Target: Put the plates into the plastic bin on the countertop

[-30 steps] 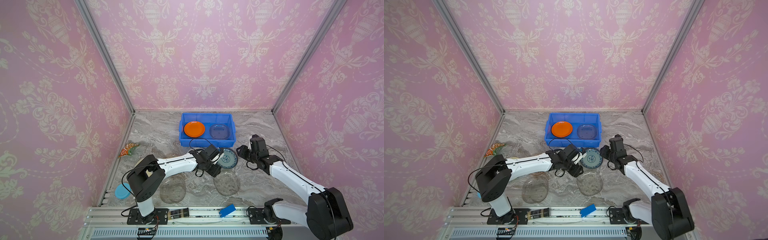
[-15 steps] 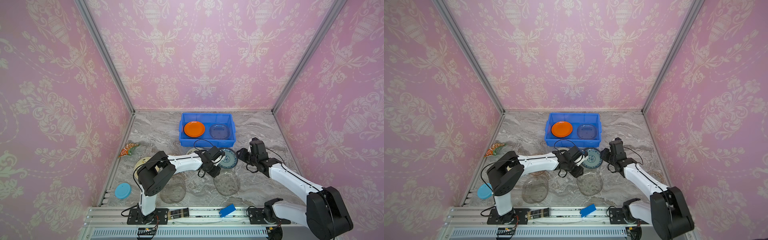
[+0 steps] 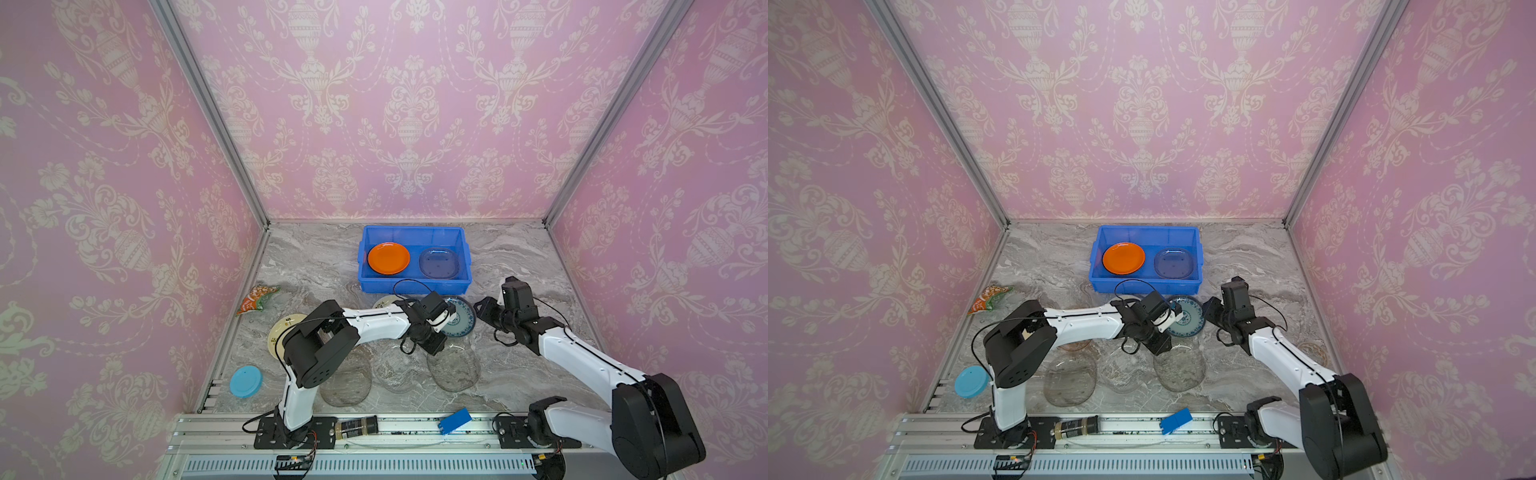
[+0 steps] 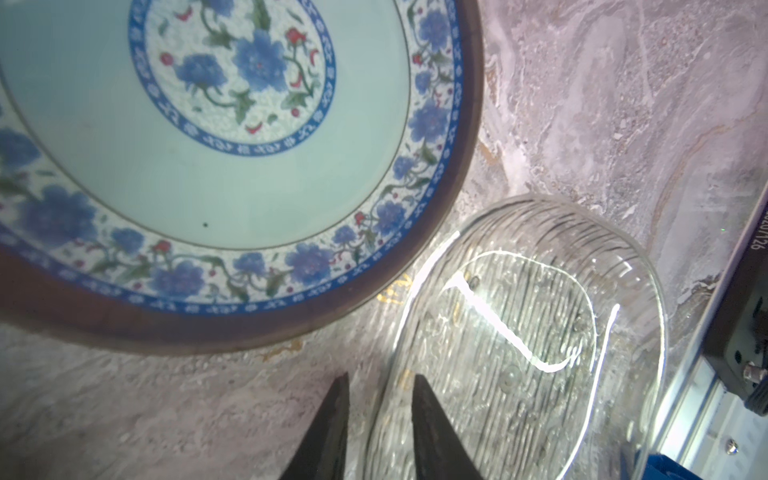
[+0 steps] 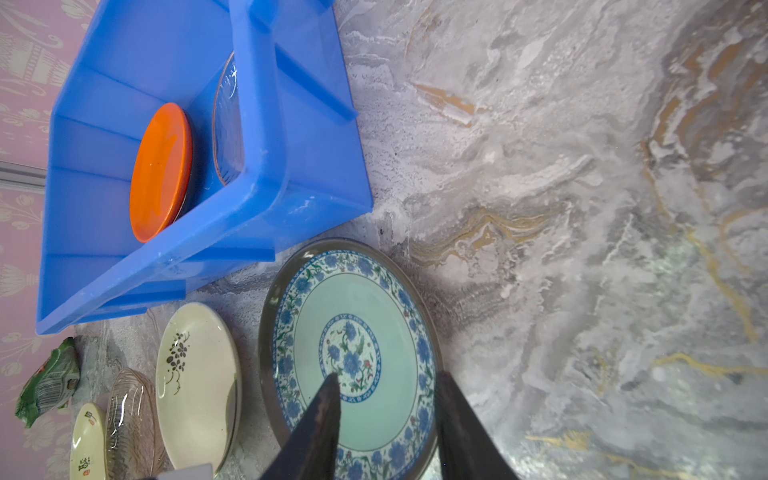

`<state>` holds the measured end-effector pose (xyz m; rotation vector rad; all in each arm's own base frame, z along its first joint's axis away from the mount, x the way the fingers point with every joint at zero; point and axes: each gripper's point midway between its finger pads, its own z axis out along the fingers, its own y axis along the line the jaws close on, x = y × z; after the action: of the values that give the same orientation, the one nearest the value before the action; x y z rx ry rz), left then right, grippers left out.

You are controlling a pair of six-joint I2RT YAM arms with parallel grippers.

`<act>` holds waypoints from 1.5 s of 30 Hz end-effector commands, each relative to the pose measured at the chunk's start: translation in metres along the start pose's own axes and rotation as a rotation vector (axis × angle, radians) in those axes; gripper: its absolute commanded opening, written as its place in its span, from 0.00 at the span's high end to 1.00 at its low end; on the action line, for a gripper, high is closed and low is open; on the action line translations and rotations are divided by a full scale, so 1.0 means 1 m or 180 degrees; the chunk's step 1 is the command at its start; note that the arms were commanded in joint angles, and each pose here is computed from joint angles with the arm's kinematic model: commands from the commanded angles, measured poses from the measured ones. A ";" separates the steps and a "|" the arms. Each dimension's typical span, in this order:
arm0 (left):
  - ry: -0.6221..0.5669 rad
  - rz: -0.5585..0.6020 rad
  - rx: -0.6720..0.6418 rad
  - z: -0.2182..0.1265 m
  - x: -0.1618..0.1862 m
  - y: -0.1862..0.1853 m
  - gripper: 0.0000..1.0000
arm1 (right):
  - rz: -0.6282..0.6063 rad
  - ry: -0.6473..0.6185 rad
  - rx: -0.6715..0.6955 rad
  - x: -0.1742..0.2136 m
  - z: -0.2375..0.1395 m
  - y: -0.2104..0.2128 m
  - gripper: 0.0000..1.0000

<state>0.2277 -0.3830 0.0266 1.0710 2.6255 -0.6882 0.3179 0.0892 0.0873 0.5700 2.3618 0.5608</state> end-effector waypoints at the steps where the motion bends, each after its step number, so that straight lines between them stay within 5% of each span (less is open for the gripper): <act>1: 0.0055 0.0087 0.0102 0.005 0.000 -0.009 0.74 | 0.0018 0.0011 -0.0018 0.001 0.002 -0.002 0.61; 25: -0.0175 0.0190 0.0117 -0.022 -0.030 -0.022 1.00 | -0.0112 -0.0151 0.0053 -0.025 -0.026 0.010 0.63; 37: -0.0666 0.0104 0.0144 -0.101 -0.090 -0.039 1.00 | -0.0305 -0.0496 0.0028 -0.060 -0.101 0.037 0.61; 45: -0.1326 -0.0502 -0.0240 -0.162 -0.143 0.030 1.00 | -0.0207 -0.0669 -0.0096 -0.086 -0.119 0.060 0.63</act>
<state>0.3146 -0.3933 0.1883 0.8083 2.3731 -0.7953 0.3088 0.0699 0.2281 0.4825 2.1900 0.5053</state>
